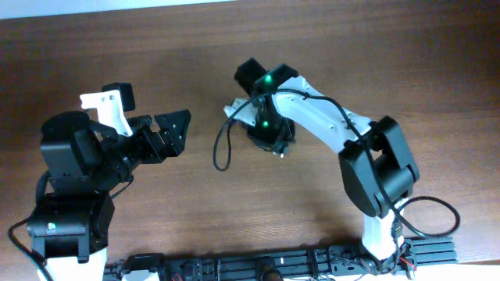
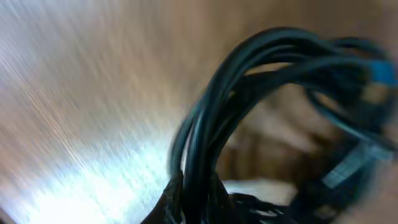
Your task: Untangle cables
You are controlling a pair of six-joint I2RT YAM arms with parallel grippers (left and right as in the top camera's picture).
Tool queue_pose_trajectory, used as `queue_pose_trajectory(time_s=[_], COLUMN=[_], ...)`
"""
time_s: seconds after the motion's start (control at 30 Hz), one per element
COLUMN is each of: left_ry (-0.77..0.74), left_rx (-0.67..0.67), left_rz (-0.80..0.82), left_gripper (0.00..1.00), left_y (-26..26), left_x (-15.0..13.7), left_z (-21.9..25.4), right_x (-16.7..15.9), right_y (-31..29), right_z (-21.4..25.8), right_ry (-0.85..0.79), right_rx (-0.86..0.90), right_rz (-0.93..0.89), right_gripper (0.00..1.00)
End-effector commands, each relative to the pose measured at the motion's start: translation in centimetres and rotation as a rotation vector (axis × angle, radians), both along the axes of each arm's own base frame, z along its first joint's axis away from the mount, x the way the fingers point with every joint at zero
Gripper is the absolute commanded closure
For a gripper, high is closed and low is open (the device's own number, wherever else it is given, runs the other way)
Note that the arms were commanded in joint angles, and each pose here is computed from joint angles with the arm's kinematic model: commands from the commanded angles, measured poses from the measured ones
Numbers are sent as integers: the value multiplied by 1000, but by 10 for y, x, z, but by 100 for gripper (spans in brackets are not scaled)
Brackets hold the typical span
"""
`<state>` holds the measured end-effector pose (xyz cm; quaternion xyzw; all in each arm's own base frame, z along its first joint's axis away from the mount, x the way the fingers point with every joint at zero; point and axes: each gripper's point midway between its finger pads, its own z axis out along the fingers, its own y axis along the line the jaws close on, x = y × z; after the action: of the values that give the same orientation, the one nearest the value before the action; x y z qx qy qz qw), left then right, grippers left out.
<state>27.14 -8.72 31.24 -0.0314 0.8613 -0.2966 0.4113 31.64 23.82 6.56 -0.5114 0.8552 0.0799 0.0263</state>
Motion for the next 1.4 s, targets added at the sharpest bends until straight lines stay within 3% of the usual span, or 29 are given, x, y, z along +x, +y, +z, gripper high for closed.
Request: queue_pose_trajectory(time_s=[0.0,0.33,0.57,0.67,0.97,1.2,1.37], left_ry=[-10,-27,11,3,-118,-139,-205], left_rx=[6,126,168,161,9,-37,-110], left_rz=[-1,-8,-130,-242,-446,-501,-582], left_gripper=[1,1,1,1,1,1,1], left_y=[0,10,-1,-15,-49,-57,-68], left_x=[-1,4,17,20,11,4,-3], left_z=[5,-6,-28,-36,-6,2,21], right_x=[24,13,-22,-53,-90,-99,-87], right_y=[14,11,6,5,14,21,20], right_z=[76,174,246,288,329,336,335], right_ry=[-163,-331,-424,-462,-414,-383,-429], right_rx=[124,295,470,605,806,861,839], right_rz=[-99,-154,-110,-59,-6,36,13], right_gripper=[96,96,96,96,96,96,96])
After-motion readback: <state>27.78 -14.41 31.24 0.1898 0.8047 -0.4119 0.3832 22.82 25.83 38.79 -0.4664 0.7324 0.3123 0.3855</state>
